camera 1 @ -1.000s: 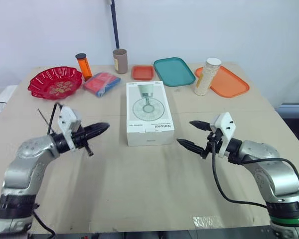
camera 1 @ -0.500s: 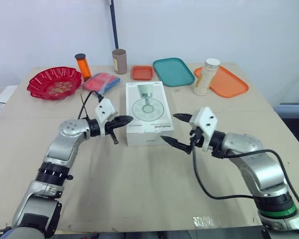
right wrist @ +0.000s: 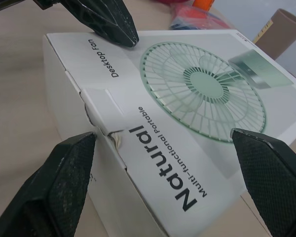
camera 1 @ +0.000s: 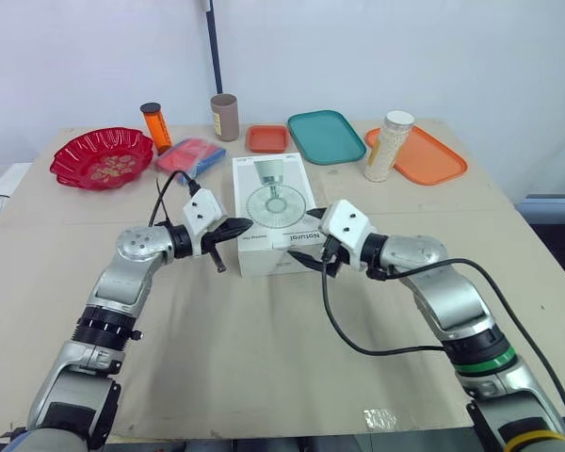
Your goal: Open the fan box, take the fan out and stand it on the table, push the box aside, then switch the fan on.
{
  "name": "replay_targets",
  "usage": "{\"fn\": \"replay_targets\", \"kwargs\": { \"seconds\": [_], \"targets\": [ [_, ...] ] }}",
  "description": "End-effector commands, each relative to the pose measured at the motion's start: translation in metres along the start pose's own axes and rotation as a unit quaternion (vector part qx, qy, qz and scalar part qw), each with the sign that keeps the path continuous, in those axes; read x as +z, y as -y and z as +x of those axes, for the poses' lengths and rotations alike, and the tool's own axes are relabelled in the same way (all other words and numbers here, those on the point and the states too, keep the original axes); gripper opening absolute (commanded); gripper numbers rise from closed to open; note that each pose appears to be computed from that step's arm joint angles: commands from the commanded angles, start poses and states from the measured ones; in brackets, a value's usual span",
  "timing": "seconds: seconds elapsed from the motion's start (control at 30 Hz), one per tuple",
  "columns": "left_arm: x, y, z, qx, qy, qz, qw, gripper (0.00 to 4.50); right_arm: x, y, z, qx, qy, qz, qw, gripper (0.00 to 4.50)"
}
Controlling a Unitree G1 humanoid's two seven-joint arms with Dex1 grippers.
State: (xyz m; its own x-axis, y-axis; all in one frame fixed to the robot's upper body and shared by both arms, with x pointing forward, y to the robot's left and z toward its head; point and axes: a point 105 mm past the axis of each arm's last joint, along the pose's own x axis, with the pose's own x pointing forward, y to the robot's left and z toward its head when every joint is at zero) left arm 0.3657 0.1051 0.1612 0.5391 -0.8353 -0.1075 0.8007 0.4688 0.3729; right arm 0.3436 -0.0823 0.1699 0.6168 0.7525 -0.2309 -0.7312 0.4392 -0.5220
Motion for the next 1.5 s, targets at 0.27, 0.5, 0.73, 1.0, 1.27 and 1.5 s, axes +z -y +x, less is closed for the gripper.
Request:
{"fn": "replay_targets", "kwargs": {
  "seconds": [0.27,0.5,0.73,1.0,1.27,1.5],
  "targets": [
    [-0.01,0.01,0.0,-0.004,-0.015,-0.012,1.0,0.02,0.027,0.004,0.004,0.007,0.041,-0.016,0.999,4.5],
    [-0.011,0.011,-0.001,-0.004,-0.015,-0.011,1.0,0.02,0.027,0.022,-0.001,-0.024,0.044,0.001,0.999,4.5],
    [-0.012,0.011,-0.002,-0.004,-0.015,-0.01,1.0,0.02,0.034,0.018,-0.008,-0.001,0.068,0.004,0.998,4.5],
    [-0.013,0.01,-0.003,-0.002,-0.017,-0.012,1.0,0.02,0.032,-0.001,-0.005,0.042,0.062,-0.011,0.997,4.5],
    [-0.012,0.011,-0.004,0.001,-0.012,-0.015,1.0,0.02,0.021,0.003,0.003,0.027,0.037,-0.014,0.999,4.5],
    [-0.012,0.012,-0.003,-0.001,-0.009,-0.016,1.0,0.02,0.024,0.018,0.001,-0.002,0.054,0.04,0.998,4.5]
  ]
}}
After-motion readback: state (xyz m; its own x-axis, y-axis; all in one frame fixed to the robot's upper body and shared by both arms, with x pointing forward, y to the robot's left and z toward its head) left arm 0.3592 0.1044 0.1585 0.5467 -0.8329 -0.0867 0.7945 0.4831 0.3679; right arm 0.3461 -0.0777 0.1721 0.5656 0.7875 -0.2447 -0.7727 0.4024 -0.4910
